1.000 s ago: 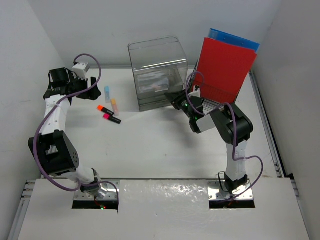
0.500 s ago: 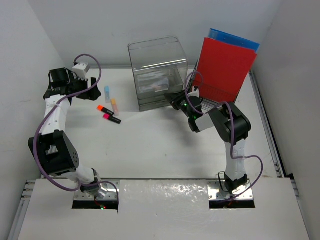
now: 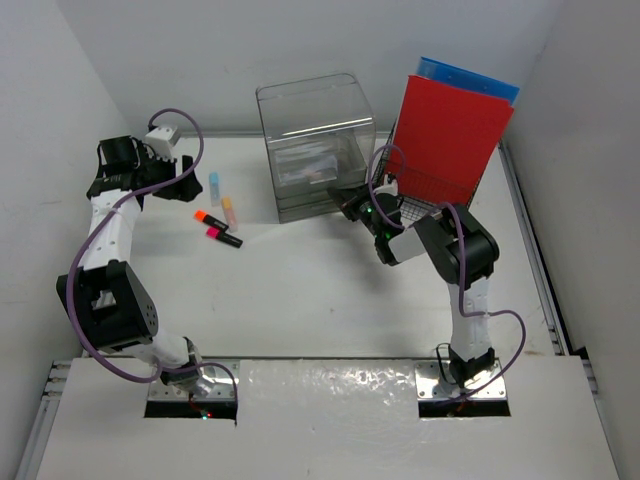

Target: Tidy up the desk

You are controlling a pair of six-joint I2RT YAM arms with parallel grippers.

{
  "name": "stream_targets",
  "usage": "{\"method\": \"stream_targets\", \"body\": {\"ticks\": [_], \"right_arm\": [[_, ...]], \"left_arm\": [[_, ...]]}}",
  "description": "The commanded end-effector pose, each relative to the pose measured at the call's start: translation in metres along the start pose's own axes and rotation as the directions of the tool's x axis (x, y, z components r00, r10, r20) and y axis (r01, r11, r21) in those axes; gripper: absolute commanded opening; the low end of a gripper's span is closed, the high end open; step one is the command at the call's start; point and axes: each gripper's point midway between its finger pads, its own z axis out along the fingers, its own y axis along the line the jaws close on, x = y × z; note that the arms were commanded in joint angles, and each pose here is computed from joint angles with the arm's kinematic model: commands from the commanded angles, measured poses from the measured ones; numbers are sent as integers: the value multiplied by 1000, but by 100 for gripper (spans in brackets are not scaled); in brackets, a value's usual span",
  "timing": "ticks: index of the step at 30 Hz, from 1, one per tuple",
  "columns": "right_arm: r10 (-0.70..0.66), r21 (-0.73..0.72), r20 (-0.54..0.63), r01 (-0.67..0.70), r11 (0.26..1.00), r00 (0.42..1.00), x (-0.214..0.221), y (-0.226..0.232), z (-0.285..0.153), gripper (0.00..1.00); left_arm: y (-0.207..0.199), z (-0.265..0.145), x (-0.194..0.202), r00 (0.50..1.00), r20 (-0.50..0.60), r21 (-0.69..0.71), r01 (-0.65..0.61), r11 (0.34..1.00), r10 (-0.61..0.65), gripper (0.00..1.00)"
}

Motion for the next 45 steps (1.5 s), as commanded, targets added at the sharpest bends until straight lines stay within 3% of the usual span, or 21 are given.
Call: {"method": "stream_targets", "body": {"ticks": [1,14,38,45], "right_arm": [[27,-79,73,-21,997,997,-16,24,10,2],[38,-99,55,-33,995,998,-13,28,-2,0],[45,-115,-47,-50,992,998,14,33,-70,0],[19,-113,-44,-24,993,999,16,33,-68,0]], "left_arm": [[-2,-5,-12,999,35,-6,-38,999,38,74],[-1,-5,-12,999,35,-7,-40,999,40,74],[1,-3,-11,999,30,-12,-39,999,40,74],[0,-4,-12,999,32,-8,-39,999,40,74]]}}
